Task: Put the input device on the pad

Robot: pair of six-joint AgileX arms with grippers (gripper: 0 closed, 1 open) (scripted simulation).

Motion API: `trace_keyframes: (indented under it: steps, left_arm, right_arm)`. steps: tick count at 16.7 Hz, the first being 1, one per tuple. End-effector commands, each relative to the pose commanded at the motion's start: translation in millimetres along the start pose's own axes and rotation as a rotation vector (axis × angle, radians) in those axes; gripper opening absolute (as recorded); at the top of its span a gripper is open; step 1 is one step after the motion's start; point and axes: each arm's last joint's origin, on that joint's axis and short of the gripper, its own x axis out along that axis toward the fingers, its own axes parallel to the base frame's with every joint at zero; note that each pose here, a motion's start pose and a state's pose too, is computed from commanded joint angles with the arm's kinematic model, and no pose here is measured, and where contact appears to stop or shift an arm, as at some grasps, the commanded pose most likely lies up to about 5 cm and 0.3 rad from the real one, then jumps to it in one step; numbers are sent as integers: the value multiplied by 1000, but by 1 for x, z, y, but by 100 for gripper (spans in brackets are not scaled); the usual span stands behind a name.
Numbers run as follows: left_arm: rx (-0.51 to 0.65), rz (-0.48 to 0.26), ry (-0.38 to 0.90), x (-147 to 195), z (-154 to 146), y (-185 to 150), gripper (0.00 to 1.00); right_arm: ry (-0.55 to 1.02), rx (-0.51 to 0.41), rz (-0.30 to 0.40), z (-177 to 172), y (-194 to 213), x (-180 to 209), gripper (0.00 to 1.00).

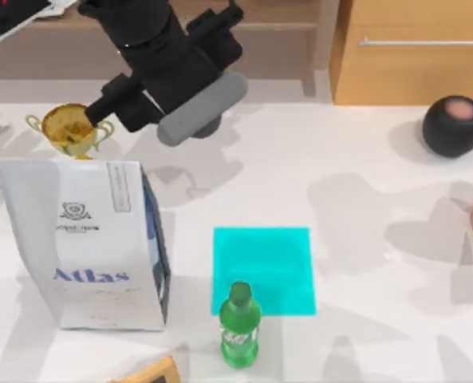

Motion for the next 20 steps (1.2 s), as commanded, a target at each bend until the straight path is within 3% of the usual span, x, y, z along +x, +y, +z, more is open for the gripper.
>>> trace_keyframes:
  steps: [4, 7, 10, 20]
  left_arm:
    - [349, -137, -124, 57, 66, 30, 0]
    - [510, -245, -205, 89, 103, 32, 0]
    - [553, -287, -232, 99, 114, 30, 0]
    - [595, -253, -272, 101, 123, 34, 0]
  right_arm:
    - [0, 0, 0, 0, 0, 0, 100]
    - [0, 0, 0, 0, 0, 0, 100]
    - [0, 0, 0, 0, 0, 0, 100]
    - [0, 0, 0, 0, 0, 0, 100]
